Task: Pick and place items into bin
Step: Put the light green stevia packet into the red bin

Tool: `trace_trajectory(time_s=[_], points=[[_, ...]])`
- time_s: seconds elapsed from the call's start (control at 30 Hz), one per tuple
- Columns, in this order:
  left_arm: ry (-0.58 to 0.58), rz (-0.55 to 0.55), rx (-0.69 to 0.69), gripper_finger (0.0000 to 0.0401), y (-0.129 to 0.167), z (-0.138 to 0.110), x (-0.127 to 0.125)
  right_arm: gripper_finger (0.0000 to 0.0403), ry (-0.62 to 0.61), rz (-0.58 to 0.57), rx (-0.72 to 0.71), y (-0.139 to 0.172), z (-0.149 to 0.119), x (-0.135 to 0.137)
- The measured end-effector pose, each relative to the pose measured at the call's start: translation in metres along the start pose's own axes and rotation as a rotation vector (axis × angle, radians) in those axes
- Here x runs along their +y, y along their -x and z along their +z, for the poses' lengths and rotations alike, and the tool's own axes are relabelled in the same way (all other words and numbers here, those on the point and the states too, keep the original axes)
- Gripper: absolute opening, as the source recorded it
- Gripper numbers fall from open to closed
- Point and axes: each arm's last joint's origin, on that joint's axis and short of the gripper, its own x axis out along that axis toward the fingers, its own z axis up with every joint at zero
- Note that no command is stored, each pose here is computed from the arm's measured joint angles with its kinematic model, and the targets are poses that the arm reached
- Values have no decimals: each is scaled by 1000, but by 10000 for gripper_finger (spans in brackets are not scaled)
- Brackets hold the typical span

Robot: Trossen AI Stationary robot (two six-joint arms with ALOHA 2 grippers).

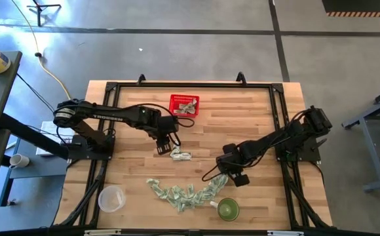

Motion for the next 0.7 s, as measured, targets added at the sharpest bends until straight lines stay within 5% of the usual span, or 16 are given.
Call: trace_trajectory(time_s=[0.27,0.5,0.7], points=[[-4,32,-10,172,0,0,1,2,-124,-70,-74,20,2,-29],[-4,32,-11,172,0,0,1,48,92,128,-55,27,-2,-18],[14,43,-24,172,0,1,1,140,207,79,-98,23,3,-5]])
